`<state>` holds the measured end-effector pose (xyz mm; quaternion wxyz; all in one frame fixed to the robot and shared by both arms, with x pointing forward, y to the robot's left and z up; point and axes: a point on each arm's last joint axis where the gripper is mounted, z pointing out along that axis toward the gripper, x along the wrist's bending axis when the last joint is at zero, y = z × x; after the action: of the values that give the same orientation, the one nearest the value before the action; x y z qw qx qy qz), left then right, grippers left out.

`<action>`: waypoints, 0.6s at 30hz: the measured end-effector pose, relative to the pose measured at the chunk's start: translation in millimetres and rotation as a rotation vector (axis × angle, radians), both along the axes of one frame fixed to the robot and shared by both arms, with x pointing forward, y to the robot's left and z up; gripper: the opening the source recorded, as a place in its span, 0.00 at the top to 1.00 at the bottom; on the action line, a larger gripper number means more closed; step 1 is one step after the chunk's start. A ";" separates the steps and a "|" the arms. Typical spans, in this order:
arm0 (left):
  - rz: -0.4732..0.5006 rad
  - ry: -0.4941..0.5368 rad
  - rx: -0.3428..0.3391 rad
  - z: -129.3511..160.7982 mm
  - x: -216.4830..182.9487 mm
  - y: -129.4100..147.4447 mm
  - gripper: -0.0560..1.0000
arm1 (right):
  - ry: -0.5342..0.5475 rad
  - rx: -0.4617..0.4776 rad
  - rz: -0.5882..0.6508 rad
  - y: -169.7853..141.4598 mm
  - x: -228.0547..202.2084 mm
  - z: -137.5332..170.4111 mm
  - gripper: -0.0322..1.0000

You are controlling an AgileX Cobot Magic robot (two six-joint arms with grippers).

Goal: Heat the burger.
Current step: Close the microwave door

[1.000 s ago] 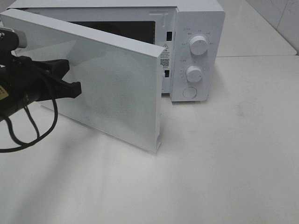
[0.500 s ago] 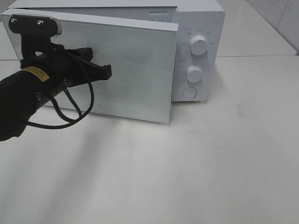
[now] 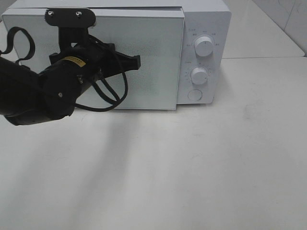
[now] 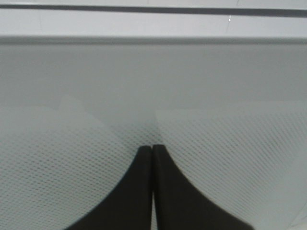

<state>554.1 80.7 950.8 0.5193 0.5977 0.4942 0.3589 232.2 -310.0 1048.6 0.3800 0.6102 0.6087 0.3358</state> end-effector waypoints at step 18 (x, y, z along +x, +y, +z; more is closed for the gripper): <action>-0.074 0.101 0.041 5.1 15.9 -27.9 0.95 | 0.000 0.000 0.000 0.0 0.0 0.0 0.23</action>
<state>570.0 52.9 955.9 0.4944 0.6433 0.4899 0.3190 232.2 -310.0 1048.6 0.3800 0.6102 0.6087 0.3358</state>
